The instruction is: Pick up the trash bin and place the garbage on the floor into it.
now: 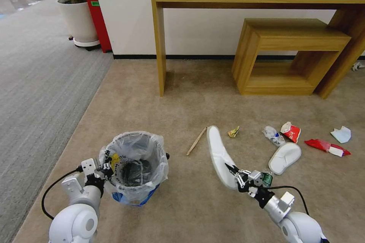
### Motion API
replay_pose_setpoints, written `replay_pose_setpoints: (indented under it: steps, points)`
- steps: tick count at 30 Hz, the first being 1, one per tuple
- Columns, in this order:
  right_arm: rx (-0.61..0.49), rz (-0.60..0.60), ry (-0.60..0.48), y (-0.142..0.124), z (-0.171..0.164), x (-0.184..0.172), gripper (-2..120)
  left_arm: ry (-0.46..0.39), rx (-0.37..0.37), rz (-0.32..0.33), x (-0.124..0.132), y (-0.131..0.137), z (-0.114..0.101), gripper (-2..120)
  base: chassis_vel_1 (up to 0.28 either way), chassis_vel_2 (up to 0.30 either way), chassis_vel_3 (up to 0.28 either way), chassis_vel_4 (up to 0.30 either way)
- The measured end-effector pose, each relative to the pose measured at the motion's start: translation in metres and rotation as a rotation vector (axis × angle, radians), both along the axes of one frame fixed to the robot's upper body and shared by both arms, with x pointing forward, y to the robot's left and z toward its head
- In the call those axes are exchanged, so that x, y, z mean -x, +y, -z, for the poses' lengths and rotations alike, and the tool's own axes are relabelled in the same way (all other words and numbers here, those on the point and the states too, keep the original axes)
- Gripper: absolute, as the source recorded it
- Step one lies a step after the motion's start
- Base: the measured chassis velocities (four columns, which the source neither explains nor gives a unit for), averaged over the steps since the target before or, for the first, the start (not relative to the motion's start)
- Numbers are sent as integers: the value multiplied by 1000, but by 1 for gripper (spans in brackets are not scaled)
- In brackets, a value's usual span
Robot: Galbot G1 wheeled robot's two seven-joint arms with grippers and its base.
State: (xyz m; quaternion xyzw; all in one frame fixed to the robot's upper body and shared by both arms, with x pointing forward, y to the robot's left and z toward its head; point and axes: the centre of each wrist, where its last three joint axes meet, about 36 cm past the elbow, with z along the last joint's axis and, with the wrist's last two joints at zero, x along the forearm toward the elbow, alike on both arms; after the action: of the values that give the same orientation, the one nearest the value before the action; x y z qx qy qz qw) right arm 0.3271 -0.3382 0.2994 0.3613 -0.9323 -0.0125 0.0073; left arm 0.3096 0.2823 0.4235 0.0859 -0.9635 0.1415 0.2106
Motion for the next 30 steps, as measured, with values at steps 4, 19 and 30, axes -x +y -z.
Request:
replay_pose_setpoints:
  steps: [4,19,30]
  points:
    - [-25,-62,-31,3,-7,-2,0,0,-4,7,0,-1,1,3,0,0,0,0]
    - [-79,-152,-132,23,-38,-14,0,15,-22,46,2,-9,9,3,0,0,0,0]
    - [-128,-206,-182,47,-58,-24,0,23,-35,82,3,-16,16,3,0,0,0,0]
